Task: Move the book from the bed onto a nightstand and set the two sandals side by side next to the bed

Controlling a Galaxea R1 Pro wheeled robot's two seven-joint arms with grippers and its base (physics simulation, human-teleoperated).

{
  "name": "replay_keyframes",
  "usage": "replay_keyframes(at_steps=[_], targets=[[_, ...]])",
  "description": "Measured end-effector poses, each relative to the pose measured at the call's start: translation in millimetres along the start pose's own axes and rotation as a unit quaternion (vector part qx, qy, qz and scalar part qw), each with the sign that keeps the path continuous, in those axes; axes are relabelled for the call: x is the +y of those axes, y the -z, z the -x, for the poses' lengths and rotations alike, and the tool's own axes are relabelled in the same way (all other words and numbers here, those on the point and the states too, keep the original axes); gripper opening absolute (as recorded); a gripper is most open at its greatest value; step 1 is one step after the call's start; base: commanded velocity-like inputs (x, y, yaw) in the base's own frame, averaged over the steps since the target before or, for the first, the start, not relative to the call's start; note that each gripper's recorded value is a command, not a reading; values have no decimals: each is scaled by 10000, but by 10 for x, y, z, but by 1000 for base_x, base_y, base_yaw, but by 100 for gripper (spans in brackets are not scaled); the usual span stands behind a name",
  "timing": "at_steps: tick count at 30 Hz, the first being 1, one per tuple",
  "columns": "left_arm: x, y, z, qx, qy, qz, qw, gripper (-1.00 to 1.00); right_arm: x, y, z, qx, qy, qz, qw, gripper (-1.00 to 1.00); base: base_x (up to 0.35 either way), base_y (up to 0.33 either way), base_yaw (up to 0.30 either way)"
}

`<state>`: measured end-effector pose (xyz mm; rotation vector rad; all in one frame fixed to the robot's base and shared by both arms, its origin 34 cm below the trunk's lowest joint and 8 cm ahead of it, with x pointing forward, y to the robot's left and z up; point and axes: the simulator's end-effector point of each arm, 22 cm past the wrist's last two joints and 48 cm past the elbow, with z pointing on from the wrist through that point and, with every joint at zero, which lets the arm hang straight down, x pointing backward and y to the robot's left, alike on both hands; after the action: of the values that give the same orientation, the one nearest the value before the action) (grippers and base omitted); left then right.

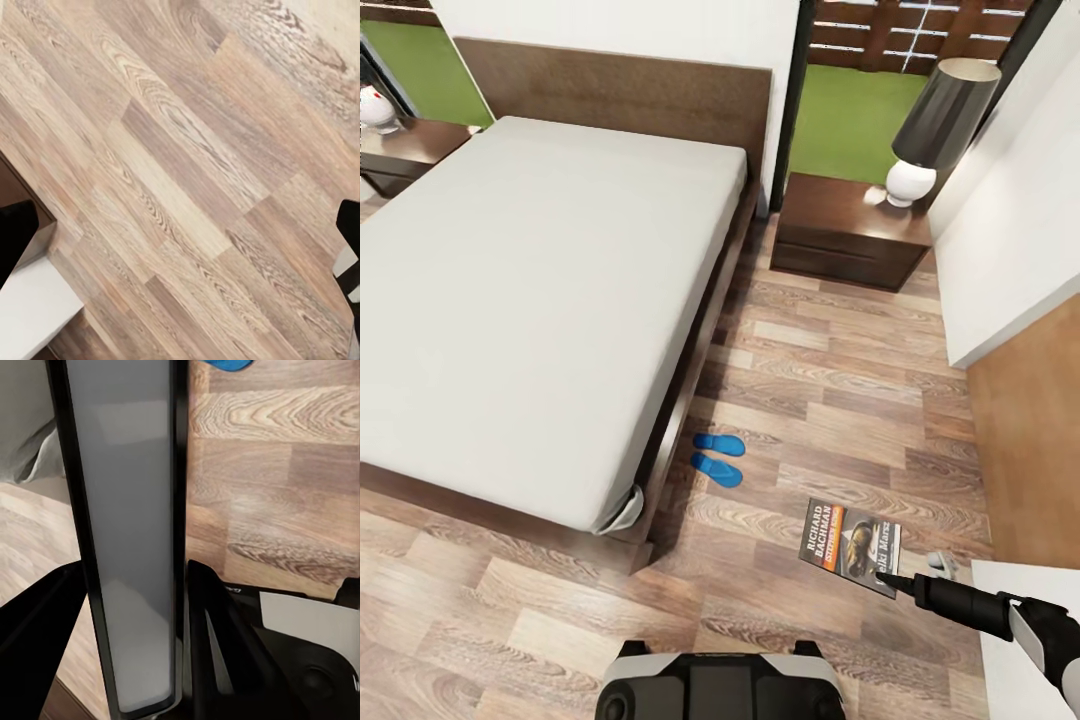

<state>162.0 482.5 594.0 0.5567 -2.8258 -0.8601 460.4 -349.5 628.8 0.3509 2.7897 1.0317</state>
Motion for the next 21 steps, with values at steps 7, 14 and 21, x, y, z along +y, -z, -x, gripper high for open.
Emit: replay_keyframes(at_steps=[7,14,21], targets=[[-11,16,41,-45,29,-23,10000,100,30,30,49,-50,29,15,10000,-100,0,0,0],[7,32,53,-122,59,-32,9999,100,59,59,97,-101,58,27,9999,-100,0,0,0],[27,49,46,-168,75,-37,9998,100,170,82,137,-141,93,217,9996,-100,0,0,0]])
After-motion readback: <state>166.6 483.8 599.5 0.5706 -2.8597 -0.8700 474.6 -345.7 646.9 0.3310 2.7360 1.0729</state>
